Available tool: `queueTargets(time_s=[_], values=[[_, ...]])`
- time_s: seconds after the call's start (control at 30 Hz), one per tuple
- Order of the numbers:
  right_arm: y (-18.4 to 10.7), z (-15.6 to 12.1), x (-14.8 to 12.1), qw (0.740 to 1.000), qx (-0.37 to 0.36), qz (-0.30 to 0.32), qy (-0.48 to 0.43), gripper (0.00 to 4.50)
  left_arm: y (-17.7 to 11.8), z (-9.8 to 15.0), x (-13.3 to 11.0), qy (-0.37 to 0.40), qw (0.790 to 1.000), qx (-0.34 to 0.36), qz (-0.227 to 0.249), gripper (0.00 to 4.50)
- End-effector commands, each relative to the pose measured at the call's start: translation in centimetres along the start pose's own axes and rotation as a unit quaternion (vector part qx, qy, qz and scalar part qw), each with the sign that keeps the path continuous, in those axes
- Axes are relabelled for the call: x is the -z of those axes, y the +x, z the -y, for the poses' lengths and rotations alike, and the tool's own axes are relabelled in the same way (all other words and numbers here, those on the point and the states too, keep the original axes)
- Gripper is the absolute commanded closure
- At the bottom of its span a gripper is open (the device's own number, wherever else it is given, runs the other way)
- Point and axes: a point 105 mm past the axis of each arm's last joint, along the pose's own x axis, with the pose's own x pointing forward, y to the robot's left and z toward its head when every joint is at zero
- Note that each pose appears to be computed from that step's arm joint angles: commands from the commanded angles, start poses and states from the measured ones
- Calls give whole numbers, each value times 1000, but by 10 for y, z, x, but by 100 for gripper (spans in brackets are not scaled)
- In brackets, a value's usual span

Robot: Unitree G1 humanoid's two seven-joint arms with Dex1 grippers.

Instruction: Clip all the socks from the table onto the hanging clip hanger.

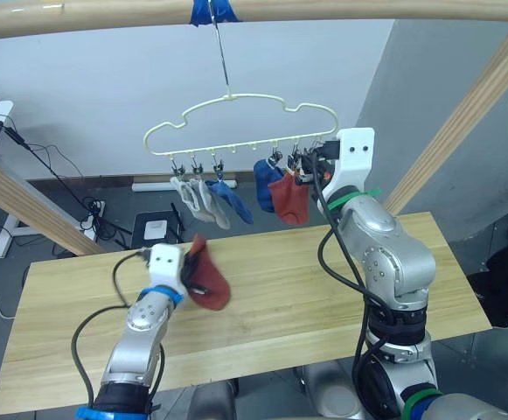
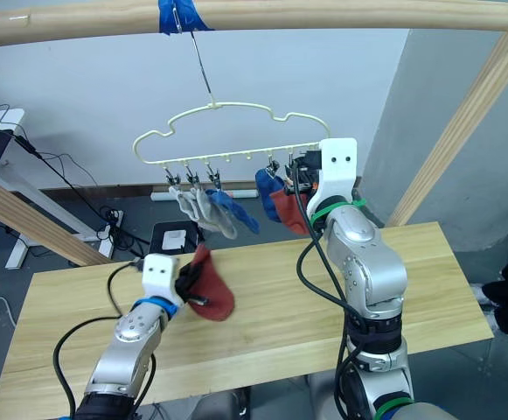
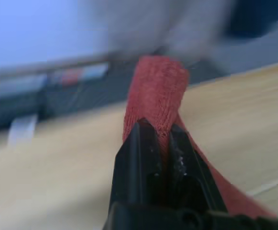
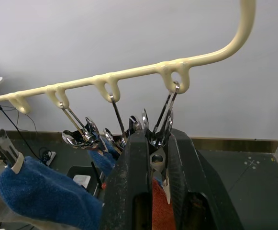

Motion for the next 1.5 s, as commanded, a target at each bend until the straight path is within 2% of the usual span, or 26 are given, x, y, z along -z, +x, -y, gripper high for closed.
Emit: queueTargets(time_s=[0.03, 0.1, 0.17, 0.37, 0.57, 0.87, 1.5], values=[[-4, -4, -14, 1000, -5, 29, -2, 437, 5, 27, -31, 57, 992, 90, 69, 450], [-4, -3, -15, 1000, -4, 30, -2, 437, 10, 47, -51, 101, 977, 153, 111, 450], [-4, -3, -16, 999, -3, 32, -2, 437, 17, 60, -68, 130, 963, 186, 146, 450], [-5, -3, -17, 999, -1, 33, -1, 437, 38, 62, -95, 166, 954, 151, 197, 450], [-5, -2, -17, 999, 1, 33, 0, 437, 50, 52, -103, 164, 958, 98, 212, 450], [-6, -4, -16, 1000, -1, 28, 5, 437, 61, 48, -111, 162, 960, 65, 219, 450], [-7, -7, -13, 1000, -6, 20, 11, 437, 76, 56, -123, 159, 959, 58, 228, 450]])
